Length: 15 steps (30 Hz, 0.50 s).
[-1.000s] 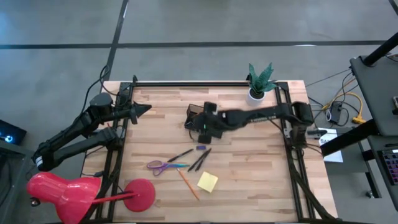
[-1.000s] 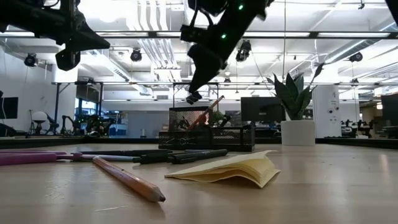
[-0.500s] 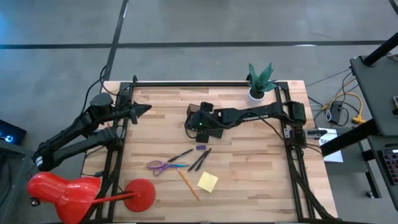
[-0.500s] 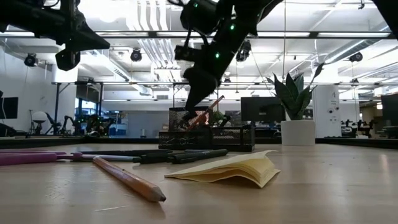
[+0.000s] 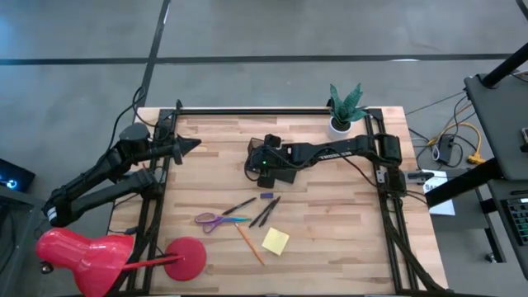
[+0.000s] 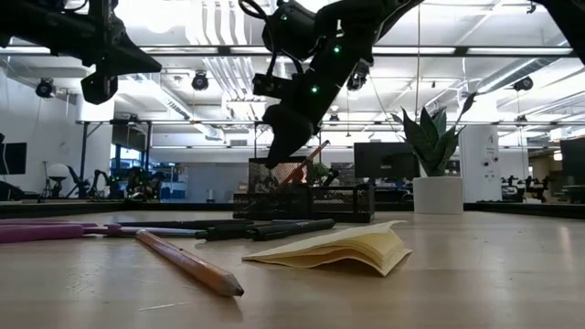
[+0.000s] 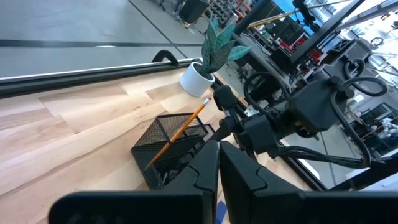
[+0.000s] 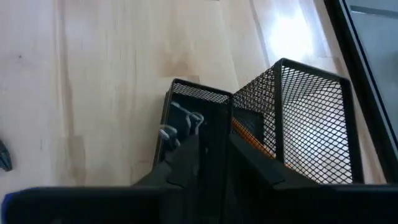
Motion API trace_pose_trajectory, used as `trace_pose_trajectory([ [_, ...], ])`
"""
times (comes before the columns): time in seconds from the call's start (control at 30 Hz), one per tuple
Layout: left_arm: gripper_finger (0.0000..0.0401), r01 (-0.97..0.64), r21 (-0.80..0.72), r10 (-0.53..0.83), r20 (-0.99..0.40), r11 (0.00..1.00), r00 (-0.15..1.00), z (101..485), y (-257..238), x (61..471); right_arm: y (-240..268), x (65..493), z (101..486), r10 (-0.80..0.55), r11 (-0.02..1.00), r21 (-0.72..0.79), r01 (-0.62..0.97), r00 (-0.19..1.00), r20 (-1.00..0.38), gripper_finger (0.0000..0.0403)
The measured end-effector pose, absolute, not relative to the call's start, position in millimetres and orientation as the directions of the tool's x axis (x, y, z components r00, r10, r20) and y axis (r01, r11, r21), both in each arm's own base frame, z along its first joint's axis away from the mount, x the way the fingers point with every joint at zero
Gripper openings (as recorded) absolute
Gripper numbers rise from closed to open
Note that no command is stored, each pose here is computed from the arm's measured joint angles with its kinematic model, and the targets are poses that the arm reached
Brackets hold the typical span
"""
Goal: Pick and place office supplies into organizer
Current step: Put the blue eraser into the desk organizer
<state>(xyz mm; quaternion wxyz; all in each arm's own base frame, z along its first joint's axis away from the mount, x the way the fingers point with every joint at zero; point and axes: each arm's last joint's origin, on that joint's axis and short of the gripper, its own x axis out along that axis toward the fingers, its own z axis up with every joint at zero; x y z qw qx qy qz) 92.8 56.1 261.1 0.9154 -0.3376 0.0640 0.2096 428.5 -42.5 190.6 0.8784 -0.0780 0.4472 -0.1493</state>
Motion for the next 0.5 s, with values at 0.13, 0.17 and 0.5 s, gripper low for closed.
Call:
trace_pose_trajectory([
  [0.13, 0.0, -0.427, -0.593, 0.341, -0.258, 0.683, 0.904, 261, 56, 93, -33, 423, 194, -0.297, 0.953, -0.277, 0.12, 0.535, -0.791, 0.0121],
  [0.17, 0.0, -0.427, -0.593, 0.341, -0.259, 0.683, 0.904, 261, 56, 93, -28, 421, 196, -0.264, 0.959, -0.277, 0.057, 0.53, -0.806, 0.013],
  [0.5, 0.0, -0.426, -0.593, 0.34, -0.257, 0.683, 0.904, 261, 56, 93, 42, 395, 191, 0.062, 0.885, -0.118, -0.45, 0.364, -0.929, 0.0171],
])
